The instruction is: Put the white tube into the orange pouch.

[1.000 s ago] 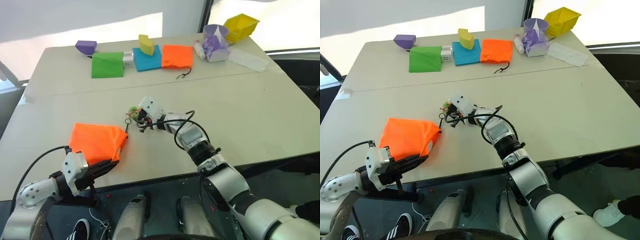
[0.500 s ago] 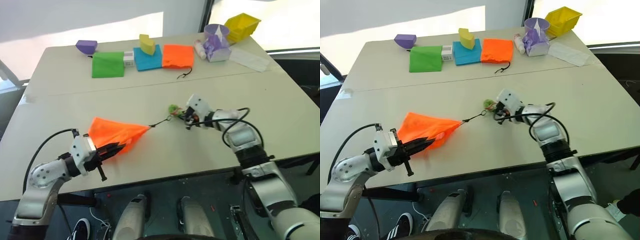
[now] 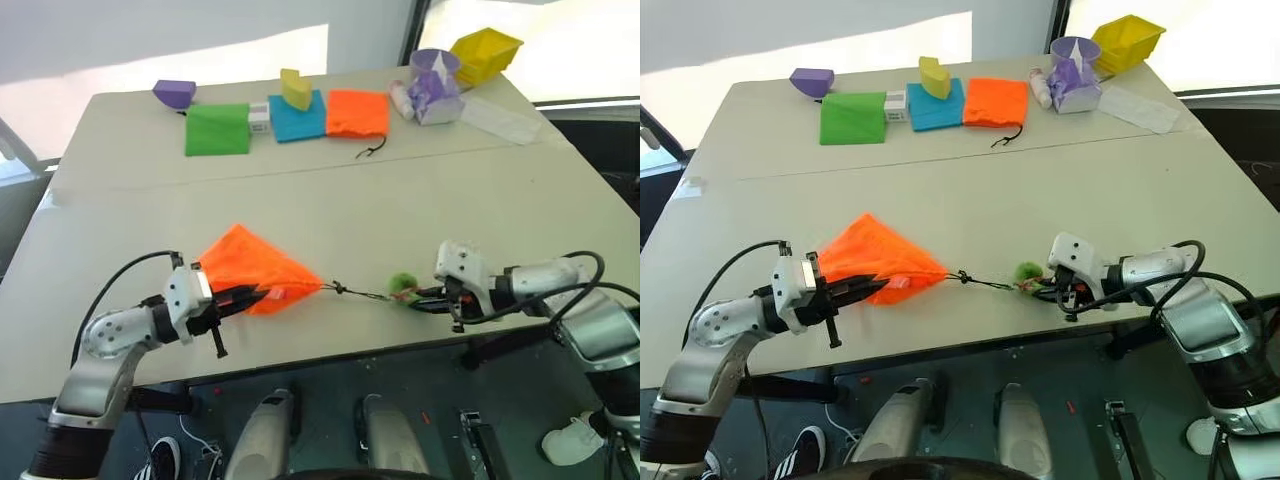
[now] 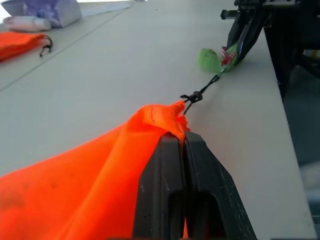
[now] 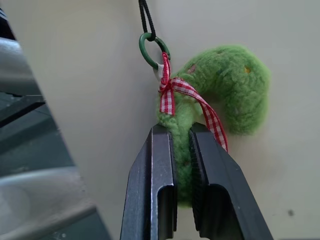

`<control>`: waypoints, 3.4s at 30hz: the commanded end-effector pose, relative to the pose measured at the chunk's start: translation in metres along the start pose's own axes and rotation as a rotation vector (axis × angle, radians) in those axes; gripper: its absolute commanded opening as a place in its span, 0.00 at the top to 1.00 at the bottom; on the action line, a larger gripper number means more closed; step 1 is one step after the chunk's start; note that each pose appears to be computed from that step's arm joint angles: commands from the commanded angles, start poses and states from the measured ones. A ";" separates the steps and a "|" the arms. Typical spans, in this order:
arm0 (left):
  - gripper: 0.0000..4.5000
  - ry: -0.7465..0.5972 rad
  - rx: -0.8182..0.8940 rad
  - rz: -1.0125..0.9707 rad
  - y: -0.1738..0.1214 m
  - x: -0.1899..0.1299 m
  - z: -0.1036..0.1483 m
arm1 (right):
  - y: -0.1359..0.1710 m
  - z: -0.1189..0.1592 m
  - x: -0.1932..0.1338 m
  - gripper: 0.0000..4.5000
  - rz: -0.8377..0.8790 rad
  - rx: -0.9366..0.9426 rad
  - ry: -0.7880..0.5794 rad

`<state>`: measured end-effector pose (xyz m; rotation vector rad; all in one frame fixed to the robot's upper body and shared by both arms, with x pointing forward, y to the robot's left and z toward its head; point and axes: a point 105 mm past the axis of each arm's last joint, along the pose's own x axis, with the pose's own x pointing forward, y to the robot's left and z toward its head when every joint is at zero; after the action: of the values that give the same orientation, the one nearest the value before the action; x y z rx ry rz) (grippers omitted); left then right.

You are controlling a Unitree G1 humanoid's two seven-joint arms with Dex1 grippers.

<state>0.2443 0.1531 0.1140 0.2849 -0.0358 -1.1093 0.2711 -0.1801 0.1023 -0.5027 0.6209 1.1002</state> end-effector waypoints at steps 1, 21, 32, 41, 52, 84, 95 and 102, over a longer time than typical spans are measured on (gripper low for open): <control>1.00 0.022 -0.011 -0.077 -0.016 -0.008 0.003 | 0.005 -0.001 -0.006 0.99 0.008 -0.036 0.037; 0.36 -0.045 -0.509 -0.095 -0.025 -0.031 0.041 | -0.019 0.026 -0.003 1.00 -0.051 -0.041 -0.095; 0.36 -0.093 -0.066 -0.109 0.021 0.063 0.069 | -0.036 0.066 -0.013 1.00 -0.122 -0.031 -0.260; 0.36 -0.067 -0.096 -0.241 0.020 0.128 0.041 | -0.036 0.082 -0.015 1.00 -0.158 -0.051 -0.313; 0.36 -0.025 -0.158 -0.311 0.010 0.140 0.027 | -0.032 0.090 -0.014 1.00 -0.205 -0.080 -0.332; 0.60 0.027 -0.243 -0.262 0.009 0.144 0.019 | -0.031 0.092 -0.017 1.00 -0.231 -0.113 -0.319; 0.72 0.006 -0.249 -0.278 0.006 0.146 0.024 | -0.033 0.092 -0.017 1.00 -0.238 -0.115 -0.321; 0.72 0.011 -0.255 -0.267 0.008 0.144 0.021 | -0.034 0.091 -0.017 1.00 -0.242 -0.112 -0.318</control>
<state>0.3115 0.0221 0.1120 0.0742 0.1935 -1.3699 0.3157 -0.1435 0.1697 -0.4404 0.2643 0.9699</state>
